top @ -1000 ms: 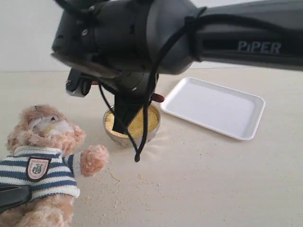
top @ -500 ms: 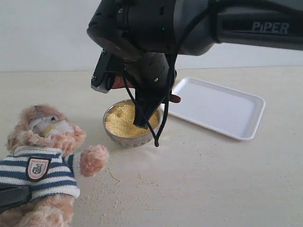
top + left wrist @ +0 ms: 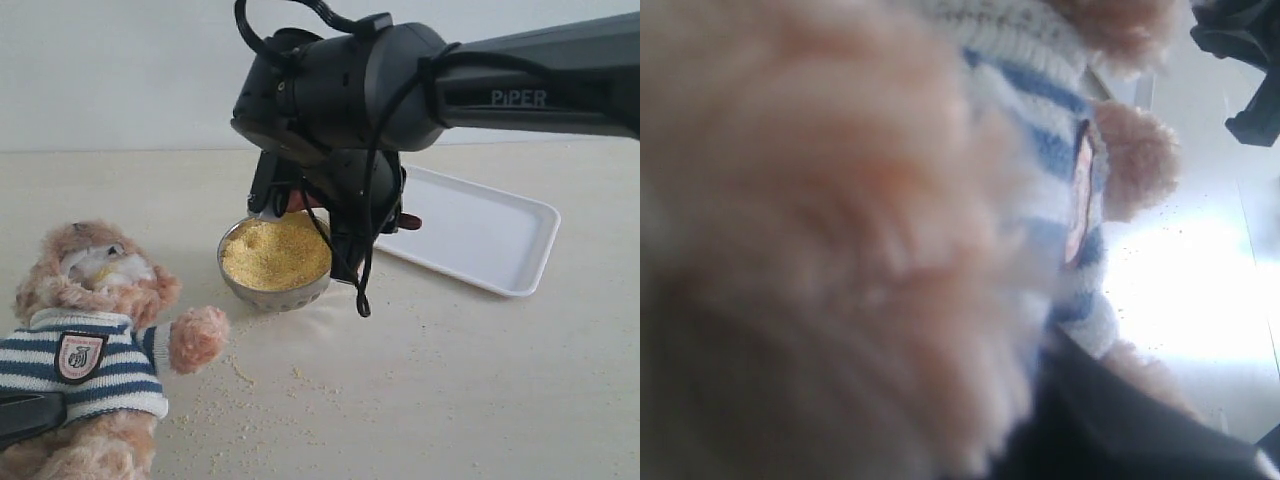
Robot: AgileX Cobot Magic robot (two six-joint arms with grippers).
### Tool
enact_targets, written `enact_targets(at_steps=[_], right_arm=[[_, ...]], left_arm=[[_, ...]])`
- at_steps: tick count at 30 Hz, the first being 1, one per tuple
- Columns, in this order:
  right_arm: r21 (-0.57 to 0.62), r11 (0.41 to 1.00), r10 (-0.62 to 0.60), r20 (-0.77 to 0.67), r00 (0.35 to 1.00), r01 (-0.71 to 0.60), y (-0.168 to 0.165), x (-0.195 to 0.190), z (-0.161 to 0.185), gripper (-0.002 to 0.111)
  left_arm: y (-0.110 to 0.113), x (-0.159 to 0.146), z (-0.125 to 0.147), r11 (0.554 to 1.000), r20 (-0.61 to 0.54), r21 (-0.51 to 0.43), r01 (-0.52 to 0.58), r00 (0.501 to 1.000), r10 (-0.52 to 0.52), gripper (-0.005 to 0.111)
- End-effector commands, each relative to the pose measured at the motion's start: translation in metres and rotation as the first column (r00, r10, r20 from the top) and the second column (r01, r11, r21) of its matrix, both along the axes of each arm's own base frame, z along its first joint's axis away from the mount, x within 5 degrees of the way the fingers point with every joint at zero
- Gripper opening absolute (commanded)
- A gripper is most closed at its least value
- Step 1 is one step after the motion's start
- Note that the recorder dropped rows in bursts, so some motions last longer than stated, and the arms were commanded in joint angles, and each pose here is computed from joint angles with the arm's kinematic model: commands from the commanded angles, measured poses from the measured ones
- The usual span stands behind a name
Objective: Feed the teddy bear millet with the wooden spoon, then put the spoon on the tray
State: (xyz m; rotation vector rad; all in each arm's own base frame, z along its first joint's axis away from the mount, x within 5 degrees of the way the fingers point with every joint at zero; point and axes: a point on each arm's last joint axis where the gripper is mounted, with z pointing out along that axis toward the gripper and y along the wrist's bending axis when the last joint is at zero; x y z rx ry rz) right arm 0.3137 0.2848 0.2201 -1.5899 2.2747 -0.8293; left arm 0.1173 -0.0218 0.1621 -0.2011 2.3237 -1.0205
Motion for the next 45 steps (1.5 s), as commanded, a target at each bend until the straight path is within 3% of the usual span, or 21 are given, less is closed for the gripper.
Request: enact_targets(at_steps=[1,22,33,45], right_arm=[[-0.025,1.000,-0.009,-0.014,1.000,0.009,-0.007,0.000,-0.005,0.000],[-0.088,0.996,0.000,-0.057,0.998,-0.005,-0.004,0.004,-0.033,0.000],[-0.032,0.996,0.085,0.004,0.996,-0.085,0.005,0.011,-0.033,0.000],[-0.062,0.994,0.095,0.006,0.995,-0.095,0.005,0.013,-0.042,0.000]], left_arm=[[-0.001,0.001,0.003,1.000,0.022,-0.021,-0.003,1.000,0.004,0.005],[-0.001,0.001,0.003,1.000,0.022,-0.021,-0.003,1.000,0.004,0.005],[-0.001,0.001,0.003,1.000,0.022,-0.021,-0.003,1.000,0.004,0.005],[-0.001,0.001,0.003,1.000,0.022,-0.021,-0.003,1.000,0.004,0.005]])
